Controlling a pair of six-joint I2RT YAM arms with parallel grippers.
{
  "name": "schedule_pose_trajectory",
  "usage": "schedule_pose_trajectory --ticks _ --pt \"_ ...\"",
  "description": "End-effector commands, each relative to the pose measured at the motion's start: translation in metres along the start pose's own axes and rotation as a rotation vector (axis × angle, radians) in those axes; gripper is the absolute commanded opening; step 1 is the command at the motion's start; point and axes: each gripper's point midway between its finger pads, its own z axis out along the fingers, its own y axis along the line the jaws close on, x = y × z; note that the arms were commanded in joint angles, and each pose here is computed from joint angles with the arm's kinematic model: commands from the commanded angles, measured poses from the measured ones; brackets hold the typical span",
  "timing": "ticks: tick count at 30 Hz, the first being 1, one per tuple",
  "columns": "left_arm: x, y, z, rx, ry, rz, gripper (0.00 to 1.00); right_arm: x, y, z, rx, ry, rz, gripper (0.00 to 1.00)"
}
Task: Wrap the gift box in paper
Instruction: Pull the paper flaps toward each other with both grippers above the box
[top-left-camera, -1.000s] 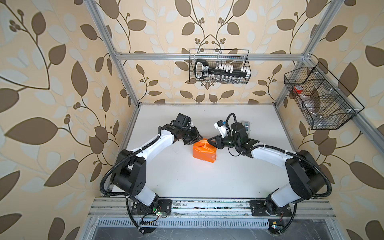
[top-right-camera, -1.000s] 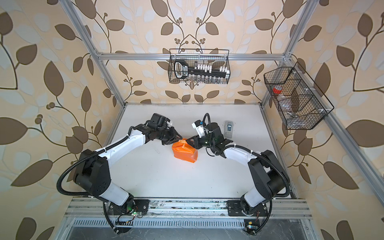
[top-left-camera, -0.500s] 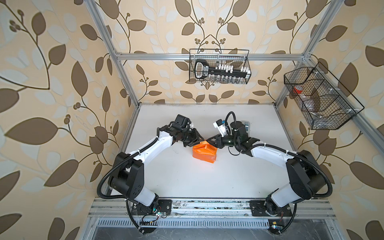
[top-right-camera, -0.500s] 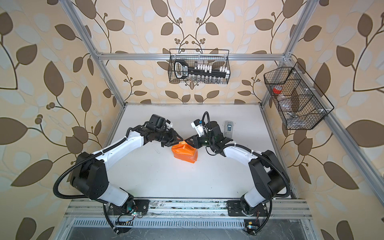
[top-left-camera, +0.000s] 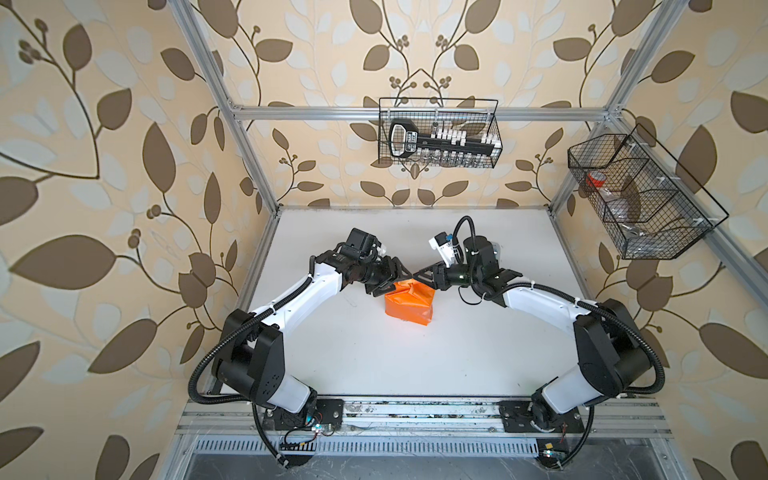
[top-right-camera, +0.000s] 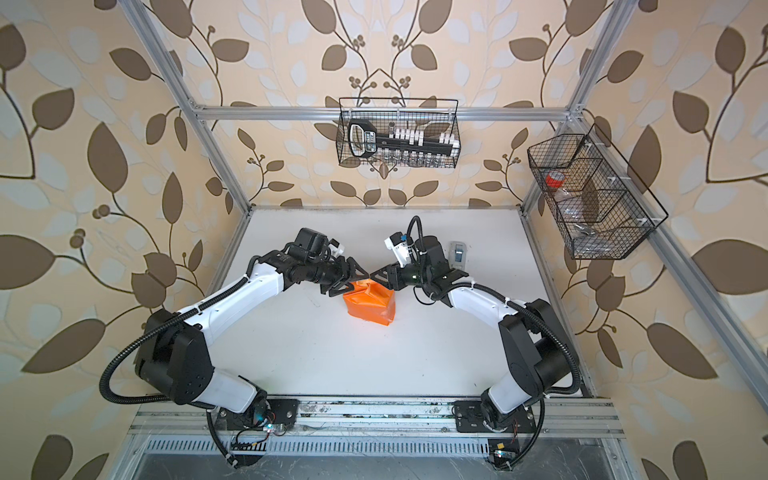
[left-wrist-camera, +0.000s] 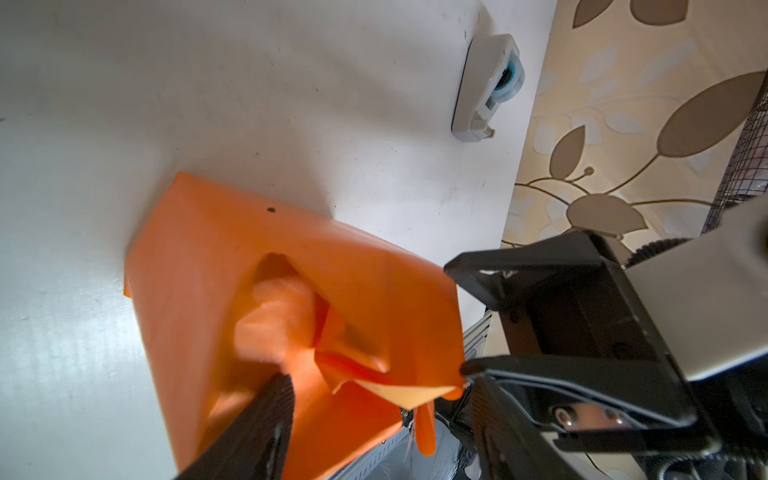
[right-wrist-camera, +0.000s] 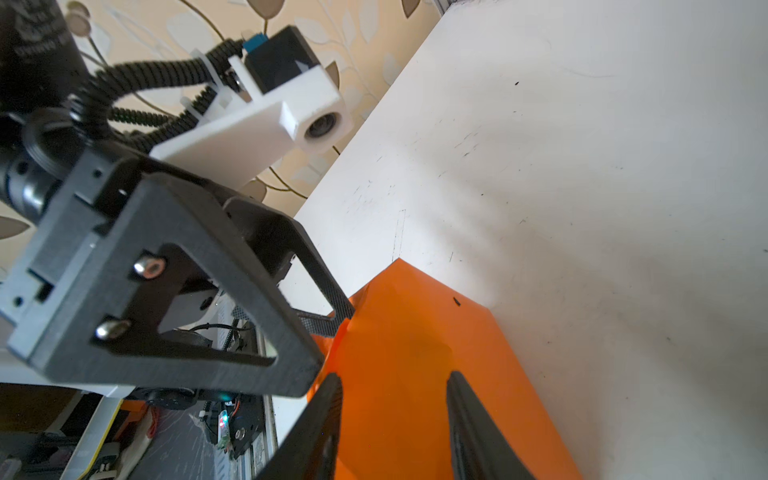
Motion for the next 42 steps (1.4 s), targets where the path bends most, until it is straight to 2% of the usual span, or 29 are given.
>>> schedule_pose_trajectory --ticks 1,3,8,12,16,22,26,28,31,35,39,42 --pt "0.002 0.004 -0.006 -0.004 -0.019 -0.008 0.70 -0.011 -0.001 -0.002 -0.019 0.008 -0.024 0.51" --pt "0.002 0.011 -0.006 -0.018 -0.036 -0.021 0.73 -0.015 -0.006 -0.006 -0.006 0.007 -0.025 0.54" --pt "0.002 0.000 -0.021 0.045 -0.113 -0.003 0.76 -0.021 -0.001 -0.004 -0.020 0.015 -0.029 0.52" --pt "0.006 -0.004 -0.026 0.067 -0.111 0.008 0.64 -0.018 0.009 0.003 -0.041 0.034 -0.041 0.50" --pt "0.010 -0.002 -0.027 0.063 -0.105 0.003 0.54 -0.019 0.016 0.008 -0.046 0.043 -0.054 0.54" --pt "0.014 0.007 -0.007 0.070 -0.037 -0.021 0.38 -0.024 0.011 0.013 -0.009 0.048 -0.062 0.52" --pt "0.016 0.015 -0.002 0.064 -0.030 -0.027 0.36 -0.024 0.002 0.012 0.091 0.077 -0.126 0.47" --pt "0.017 0.017 0.000 0.058 -0.027 -0.031 0.35 -0.027 -0.001 0.007 0.151 0.078 -0.173 0.51" --pt "0.017 0.020 0.001 0.049 -0.029 -0.036 0.35 -0.037 -0.005 -0.005 0.262 0.073 -0.251 0.64" --pt "0.018 0.024 0.002 0.041 -0.031 -0.039 0.34 -0.049 -0.009 -0.022 0.394 0.087 -0.336 0.65" --pt "0.019 0.031 0.007 0.032 -0.032 -0.043 0.34 -0.049 0.002 -0.037 0.401 0.104 -0.384 0.64" --pt "0.019 0.034 0.010 0.033 -0.031 -0.044 0.34 -0.038 0.008 -0.035 0.415 0.160 -0.411 0.73"
